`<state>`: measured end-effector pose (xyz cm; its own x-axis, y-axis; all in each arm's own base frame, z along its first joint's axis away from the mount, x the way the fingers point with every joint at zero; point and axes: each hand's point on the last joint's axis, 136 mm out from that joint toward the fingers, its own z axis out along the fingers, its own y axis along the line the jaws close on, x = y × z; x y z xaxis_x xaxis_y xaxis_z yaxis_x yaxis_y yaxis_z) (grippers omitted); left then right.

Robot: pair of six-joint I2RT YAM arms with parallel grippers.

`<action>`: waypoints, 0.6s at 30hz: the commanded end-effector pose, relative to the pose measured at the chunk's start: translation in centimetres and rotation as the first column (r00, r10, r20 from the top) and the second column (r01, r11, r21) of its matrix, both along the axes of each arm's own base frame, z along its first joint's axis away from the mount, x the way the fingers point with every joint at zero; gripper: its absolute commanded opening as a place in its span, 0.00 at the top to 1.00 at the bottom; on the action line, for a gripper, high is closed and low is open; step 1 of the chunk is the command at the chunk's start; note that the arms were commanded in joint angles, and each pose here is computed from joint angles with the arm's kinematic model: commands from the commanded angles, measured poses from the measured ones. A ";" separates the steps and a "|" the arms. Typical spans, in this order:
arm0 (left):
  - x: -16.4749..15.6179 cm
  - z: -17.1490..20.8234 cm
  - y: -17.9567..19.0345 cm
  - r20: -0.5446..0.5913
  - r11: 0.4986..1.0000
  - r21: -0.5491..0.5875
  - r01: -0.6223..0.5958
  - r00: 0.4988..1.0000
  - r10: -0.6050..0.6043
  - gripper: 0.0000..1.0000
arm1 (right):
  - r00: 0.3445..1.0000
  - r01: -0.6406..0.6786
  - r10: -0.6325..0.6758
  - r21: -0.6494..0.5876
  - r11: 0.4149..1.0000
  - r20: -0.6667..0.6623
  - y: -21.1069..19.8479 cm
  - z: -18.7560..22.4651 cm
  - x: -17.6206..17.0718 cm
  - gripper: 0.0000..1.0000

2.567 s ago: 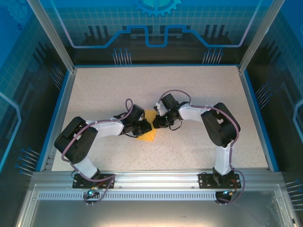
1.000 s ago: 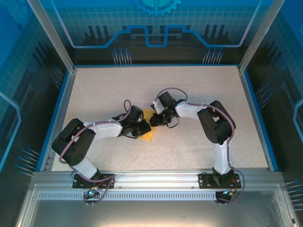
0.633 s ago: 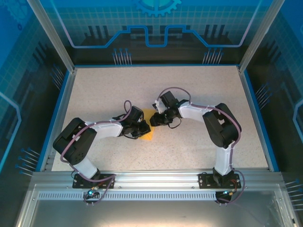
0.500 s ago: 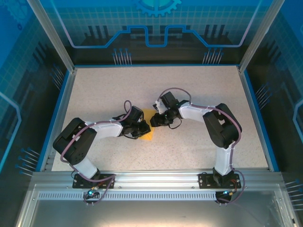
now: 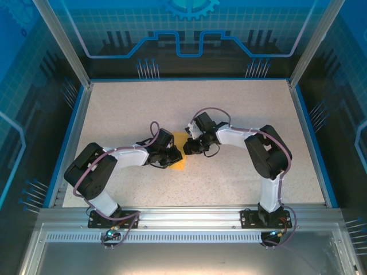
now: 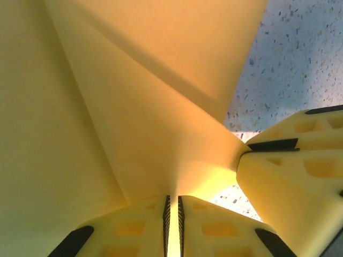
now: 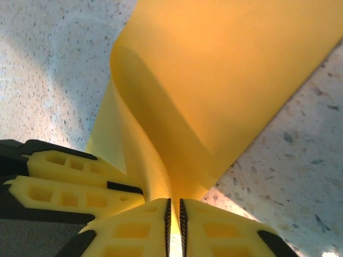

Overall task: Fold a paper plane with a square sheet of paper (pick it up from the middle)
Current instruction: Fold the triangle a second time at the center of the table.

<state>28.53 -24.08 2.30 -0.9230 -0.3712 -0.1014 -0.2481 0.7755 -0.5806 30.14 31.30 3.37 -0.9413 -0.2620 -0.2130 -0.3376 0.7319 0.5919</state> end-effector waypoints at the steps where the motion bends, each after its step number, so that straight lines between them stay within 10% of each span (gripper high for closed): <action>1: 0.0 0.3 0.6 -0.001 1.000 0.009 -0.021 1.000 0.021 0.82 | 0.999 -0.032 0.032 -0.006 0.999 -0.013 0.5 -0.7 -0.6 0.89; 18: -0.6 1.7 -0.5 0.016 0.997 -0.080 0.017 1.000 -0.016 0.76 | 0.997 -0.069 0.071 -0.042 0.997 0.029 0.9 -1.6 0.6 0.91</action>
<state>28.42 -24.56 3.65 -0.9257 -0.3618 -0.1108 -0.2192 0.7513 -0.6225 30.84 31.45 2.00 -0.9246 -0.3055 -0.2274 -0.3808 0.7353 0.5607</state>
